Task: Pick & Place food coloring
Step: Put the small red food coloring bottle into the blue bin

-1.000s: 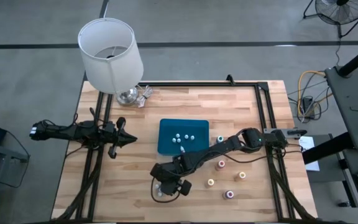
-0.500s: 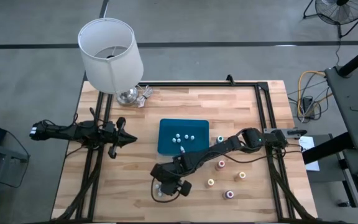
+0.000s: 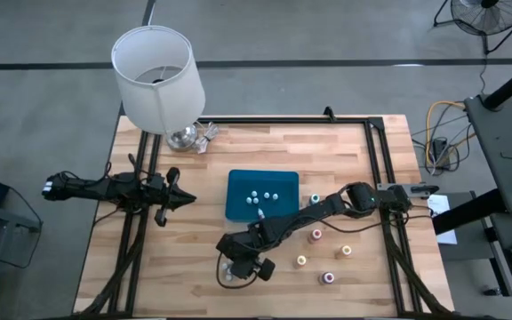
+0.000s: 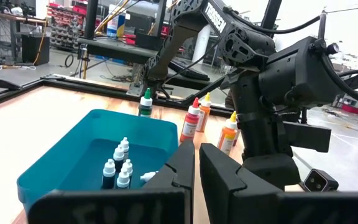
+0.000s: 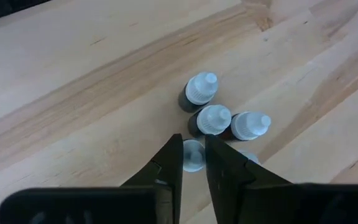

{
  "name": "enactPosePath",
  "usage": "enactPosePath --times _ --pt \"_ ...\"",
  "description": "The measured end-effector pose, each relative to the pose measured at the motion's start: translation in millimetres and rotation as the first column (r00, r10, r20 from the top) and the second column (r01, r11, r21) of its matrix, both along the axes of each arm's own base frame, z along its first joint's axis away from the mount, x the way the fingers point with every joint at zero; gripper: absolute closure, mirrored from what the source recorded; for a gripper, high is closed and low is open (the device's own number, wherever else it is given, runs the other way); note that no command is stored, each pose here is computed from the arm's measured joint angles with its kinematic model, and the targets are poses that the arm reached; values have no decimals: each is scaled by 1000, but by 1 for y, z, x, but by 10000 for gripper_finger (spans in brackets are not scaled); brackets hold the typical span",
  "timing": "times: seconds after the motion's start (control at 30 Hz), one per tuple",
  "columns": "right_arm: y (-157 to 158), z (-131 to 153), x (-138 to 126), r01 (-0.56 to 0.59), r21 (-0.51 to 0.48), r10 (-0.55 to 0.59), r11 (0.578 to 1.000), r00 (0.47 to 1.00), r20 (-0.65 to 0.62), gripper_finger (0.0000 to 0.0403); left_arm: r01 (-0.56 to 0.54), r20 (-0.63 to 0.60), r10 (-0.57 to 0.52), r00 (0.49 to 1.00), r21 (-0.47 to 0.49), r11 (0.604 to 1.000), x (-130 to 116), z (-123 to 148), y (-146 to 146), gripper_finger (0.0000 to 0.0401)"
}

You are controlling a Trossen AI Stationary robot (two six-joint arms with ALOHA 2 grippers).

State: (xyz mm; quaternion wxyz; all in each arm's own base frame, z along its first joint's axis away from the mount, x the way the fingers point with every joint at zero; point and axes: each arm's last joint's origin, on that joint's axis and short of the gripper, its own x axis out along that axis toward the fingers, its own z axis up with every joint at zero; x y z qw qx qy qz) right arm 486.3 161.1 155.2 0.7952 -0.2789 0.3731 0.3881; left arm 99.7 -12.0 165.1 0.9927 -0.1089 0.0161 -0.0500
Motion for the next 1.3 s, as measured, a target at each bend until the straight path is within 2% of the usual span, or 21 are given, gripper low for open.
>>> enactPosePath --times 0.47,0.73,1.03,1.3 --pt "-1 5 -2 45 9 -45 999 998 -47 360 0 0 0 1000 0 1000 0 0 0 401" --pt "-5 24 -11 53 -5 -53 999 995 -84 360 0 0 0 1000 0 1000 0 0 0 401" --pt "-25 52 -14 201 50 -194 978 974 -115 360 0 0 0 1000 0 1000 0 0 0 401" --pt "-60 90 -22 372 106 -354 922 923 -151 360 0 0 0 1000 0 1000 0 0 0 401"
